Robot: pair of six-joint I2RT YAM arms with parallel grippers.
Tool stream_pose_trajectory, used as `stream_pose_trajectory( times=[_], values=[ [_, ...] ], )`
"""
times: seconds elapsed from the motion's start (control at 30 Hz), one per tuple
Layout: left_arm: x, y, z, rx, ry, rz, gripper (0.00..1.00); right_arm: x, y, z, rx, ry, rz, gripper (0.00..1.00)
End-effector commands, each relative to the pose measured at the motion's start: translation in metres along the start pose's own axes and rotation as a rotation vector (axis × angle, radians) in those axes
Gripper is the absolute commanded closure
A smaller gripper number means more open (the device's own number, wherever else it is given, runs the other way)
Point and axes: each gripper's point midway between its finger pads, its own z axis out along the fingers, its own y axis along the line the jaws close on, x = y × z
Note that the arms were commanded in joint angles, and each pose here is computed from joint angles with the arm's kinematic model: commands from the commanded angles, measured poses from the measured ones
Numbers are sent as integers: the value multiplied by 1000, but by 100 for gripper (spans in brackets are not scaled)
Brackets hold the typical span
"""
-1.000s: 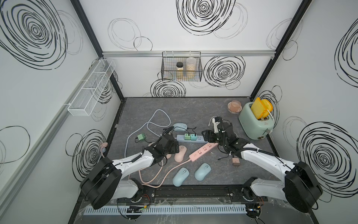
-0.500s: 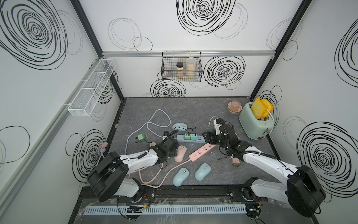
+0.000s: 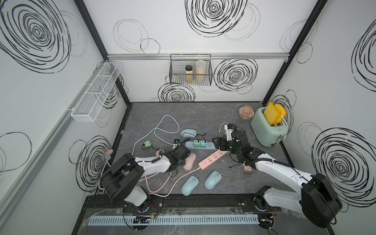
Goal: Unplug the wireless mouse
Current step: Pick up the mouse from the center of the board, then remove the power cord from the mouse.
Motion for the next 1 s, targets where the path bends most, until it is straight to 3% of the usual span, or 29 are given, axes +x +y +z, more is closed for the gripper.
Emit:
stream_pose_trajectory(
  times=[0.0, 0.1, 0.4, 0.57, 0.97],
  values=[
    [5, 5, -1, -18, 3, 35, 44, 2, 3, 0, -22, 1, 3, 24],
    [-2, 2, -12, 15, -36, 51, 53, 3, 13, -1, -52, 2, -9, 24],
    [-19, -34, -68, 232, -242, 81, 57, 17, 102, 5, -326, 42, -24, 24],
    [-19, -40, -84, 304, -310, 80, 74, 31, 133, 25, -388, 114, 19, 26],
    [-22, -43, -119, 431, -432, 57, 81, 55, 165, 61, -443, 198, 76, 39]
  ],
)
